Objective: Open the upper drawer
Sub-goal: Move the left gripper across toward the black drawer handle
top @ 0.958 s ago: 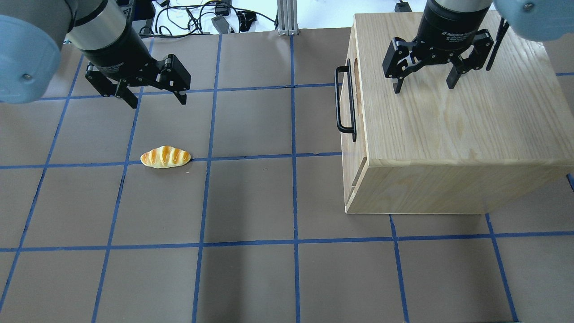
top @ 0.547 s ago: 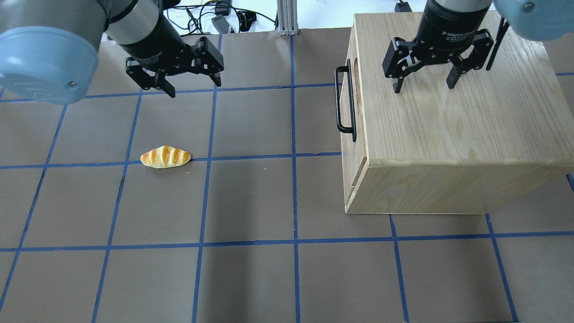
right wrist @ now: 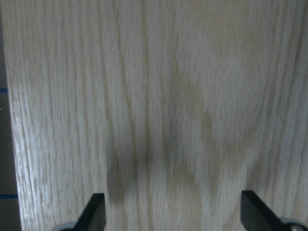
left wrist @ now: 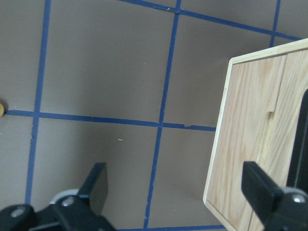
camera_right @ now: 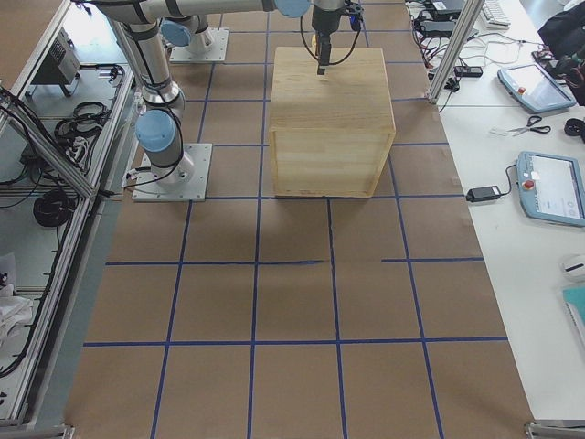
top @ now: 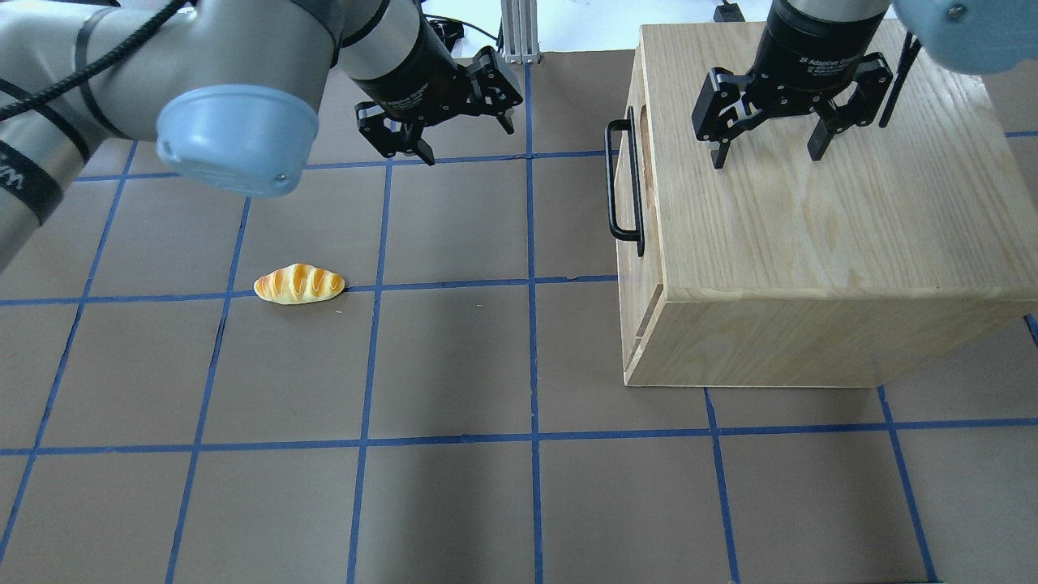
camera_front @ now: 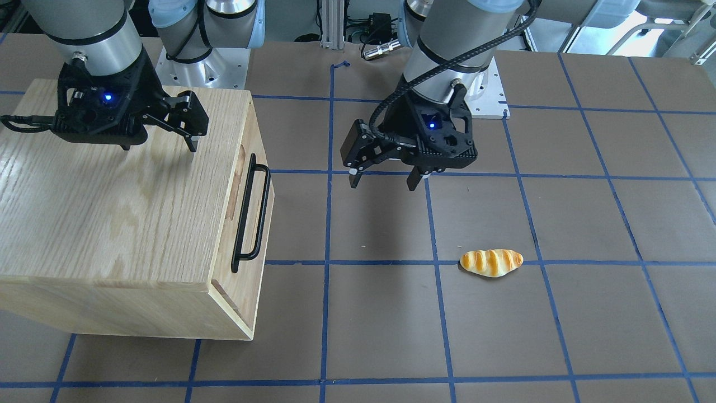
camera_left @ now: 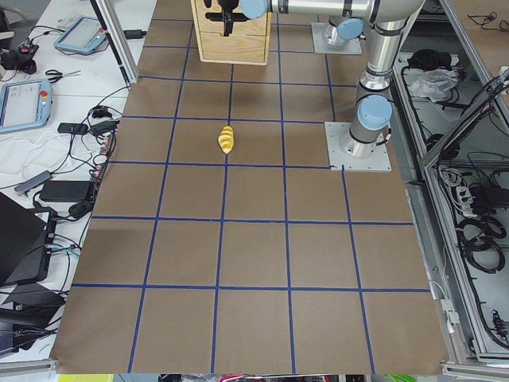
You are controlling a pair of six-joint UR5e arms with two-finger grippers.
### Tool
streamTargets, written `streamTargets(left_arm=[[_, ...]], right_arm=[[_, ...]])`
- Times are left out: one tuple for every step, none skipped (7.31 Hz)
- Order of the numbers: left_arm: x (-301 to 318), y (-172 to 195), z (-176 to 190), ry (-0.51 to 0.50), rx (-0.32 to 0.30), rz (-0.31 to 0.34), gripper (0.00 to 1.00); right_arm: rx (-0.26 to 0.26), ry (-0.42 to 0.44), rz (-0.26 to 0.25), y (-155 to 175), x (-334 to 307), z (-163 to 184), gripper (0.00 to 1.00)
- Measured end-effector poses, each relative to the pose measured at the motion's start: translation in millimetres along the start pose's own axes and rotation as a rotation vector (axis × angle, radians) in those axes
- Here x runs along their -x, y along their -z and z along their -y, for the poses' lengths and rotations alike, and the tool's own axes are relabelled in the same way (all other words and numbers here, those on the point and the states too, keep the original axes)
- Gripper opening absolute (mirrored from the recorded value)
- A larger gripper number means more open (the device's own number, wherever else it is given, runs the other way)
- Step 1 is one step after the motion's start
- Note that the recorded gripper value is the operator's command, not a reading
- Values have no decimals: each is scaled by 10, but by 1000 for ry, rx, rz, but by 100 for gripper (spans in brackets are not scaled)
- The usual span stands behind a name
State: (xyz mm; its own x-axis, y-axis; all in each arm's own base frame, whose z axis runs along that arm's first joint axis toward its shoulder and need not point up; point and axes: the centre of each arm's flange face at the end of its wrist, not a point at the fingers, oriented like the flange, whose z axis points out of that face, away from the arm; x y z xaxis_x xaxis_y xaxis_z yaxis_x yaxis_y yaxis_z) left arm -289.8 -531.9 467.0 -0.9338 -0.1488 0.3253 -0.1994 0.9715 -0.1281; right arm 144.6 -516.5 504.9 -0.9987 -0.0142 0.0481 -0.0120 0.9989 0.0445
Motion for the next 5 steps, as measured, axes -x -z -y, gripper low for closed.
streamTargets(left_arm=[[-142,-135,-41,-1,3,-19,100],[-267,-273,-81,-6,3,-32,100],[-369,-406,-114,-6,4,-40,100],[-442,-527,-136,-1,7,-45,100],[-493,-636,-160,7,15,-45,100]], right_arm=[[0,0,0,-1,1,0,100],[0,0,0,-2,2,-1,100],[1,0,0,-3,2,-1,100],[1,0,0,-5,2,-1,100],[1,0,0,-5,2,-1,100]])
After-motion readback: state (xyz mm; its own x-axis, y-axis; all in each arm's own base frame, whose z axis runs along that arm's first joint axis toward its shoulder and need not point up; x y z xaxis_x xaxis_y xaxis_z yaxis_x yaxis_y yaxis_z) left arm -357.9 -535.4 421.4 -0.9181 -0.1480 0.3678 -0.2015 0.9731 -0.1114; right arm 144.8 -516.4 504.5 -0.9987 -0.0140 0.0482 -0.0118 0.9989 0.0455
